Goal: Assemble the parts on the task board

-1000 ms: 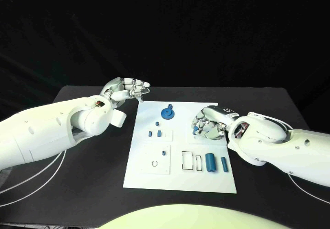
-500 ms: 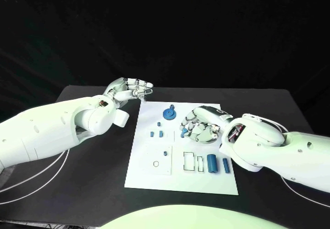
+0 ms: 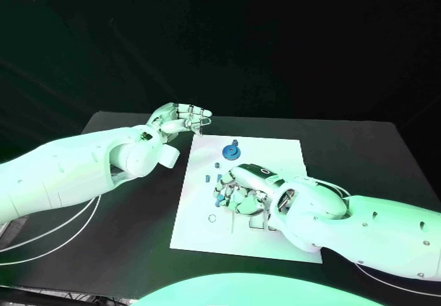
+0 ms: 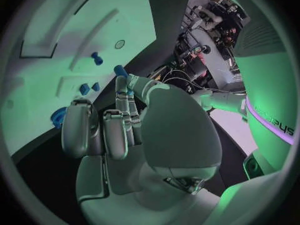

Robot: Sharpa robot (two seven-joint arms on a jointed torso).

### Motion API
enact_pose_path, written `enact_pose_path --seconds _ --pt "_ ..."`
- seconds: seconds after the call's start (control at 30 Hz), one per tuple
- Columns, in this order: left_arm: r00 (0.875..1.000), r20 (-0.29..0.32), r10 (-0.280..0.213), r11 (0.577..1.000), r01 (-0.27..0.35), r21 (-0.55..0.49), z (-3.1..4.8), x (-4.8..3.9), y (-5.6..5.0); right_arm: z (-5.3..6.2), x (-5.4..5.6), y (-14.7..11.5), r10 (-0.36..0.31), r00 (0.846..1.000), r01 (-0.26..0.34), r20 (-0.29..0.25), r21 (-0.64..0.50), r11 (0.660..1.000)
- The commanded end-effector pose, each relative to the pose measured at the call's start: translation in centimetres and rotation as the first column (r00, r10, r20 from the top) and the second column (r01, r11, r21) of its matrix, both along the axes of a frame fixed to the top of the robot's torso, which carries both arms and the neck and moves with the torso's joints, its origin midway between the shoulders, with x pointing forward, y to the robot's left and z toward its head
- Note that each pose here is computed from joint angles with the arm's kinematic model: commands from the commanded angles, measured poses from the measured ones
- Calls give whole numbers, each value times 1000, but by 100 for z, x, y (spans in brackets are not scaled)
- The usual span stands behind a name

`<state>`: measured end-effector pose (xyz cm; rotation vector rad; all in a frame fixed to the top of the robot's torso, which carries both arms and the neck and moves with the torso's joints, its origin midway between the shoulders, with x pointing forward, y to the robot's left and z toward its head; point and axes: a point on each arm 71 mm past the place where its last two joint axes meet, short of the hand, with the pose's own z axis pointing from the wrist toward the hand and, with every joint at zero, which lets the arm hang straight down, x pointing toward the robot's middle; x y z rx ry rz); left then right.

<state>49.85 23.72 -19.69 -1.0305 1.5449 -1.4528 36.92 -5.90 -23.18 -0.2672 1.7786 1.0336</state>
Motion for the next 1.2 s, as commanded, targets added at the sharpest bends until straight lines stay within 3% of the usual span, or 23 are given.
enact_pose_path --seconds 0.03,0.5,1.2 --pt "1000 6 -21 1000 21 -10 11 -2 -36 -50 -56 79 50 998 -50 24 9 999" --pt "1000 4 -25 1000 25 -11 9 -3 -44 -279 -89 169 66 998 -67 -5 -22 998" --pt "1000 0 -23 1000 23 -8 9 -7 -25 -393 -52 131 69 998 -70 -10 -108 992"
